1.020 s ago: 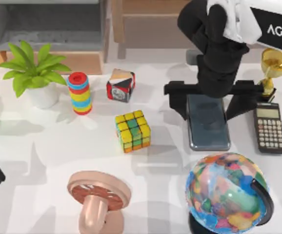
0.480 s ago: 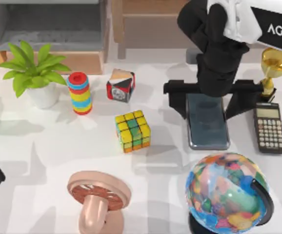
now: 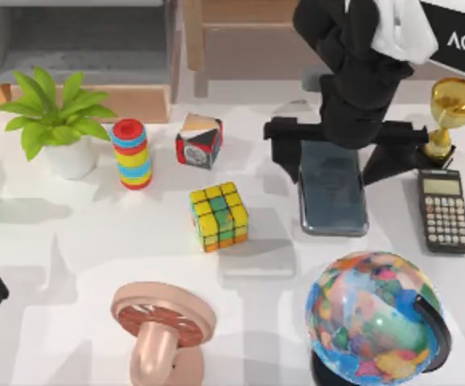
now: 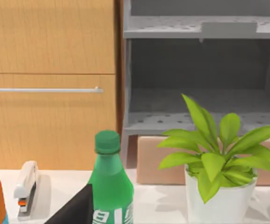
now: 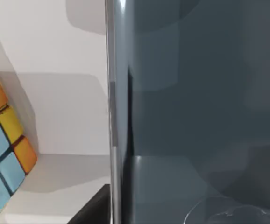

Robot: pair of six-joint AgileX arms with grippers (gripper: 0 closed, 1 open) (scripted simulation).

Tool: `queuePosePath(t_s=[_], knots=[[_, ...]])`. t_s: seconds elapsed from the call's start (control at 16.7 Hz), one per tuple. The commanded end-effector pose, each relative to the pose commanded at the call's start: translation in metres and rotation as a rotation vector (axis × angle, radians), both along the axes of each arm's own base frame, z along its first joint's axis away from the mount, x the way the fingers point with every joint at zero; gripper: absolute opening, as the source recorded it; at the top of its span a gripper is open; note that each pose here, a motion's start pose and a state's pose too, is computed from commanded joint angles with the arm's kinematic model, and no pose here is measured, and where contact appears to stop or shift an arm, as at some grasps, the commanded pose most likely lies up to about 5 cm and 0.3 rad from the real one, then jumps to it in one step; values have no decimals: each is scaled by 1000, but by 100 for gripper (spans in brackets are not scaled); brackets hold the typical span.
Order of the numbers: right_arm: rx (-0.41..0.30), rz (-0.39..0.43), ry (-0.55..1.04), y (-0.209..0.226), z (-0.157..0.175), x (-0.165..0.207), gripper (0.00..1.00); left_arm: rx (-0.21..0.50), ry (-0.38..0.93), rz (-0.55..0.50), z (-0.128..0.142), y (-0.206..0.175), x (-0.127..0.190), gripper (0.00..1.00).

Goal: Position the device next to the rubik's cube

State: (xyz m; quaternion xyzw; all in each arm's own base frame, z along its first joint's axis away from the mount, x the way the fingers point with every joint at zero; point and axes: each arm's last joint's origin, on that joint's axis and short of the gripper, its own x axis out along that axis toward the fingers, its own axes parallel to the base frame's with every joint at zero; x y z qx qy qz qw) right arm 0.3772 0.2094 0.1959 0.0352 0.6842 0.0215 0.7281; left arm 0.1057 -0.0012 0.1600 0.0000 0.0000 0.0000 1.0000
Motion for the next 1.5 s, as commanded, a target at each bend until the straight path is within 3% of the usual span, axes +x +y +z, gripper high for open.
queuePosePath(t_s=[0.78, 1.5], knots=[[121, 3, 11, 0, 10, -1, 0, 0, 0, 0, 0, 0, 0, 100], [85, 4, -38, 3, 3, -4, 0, 0, 0, 0, 0, 0, 0, 100]])
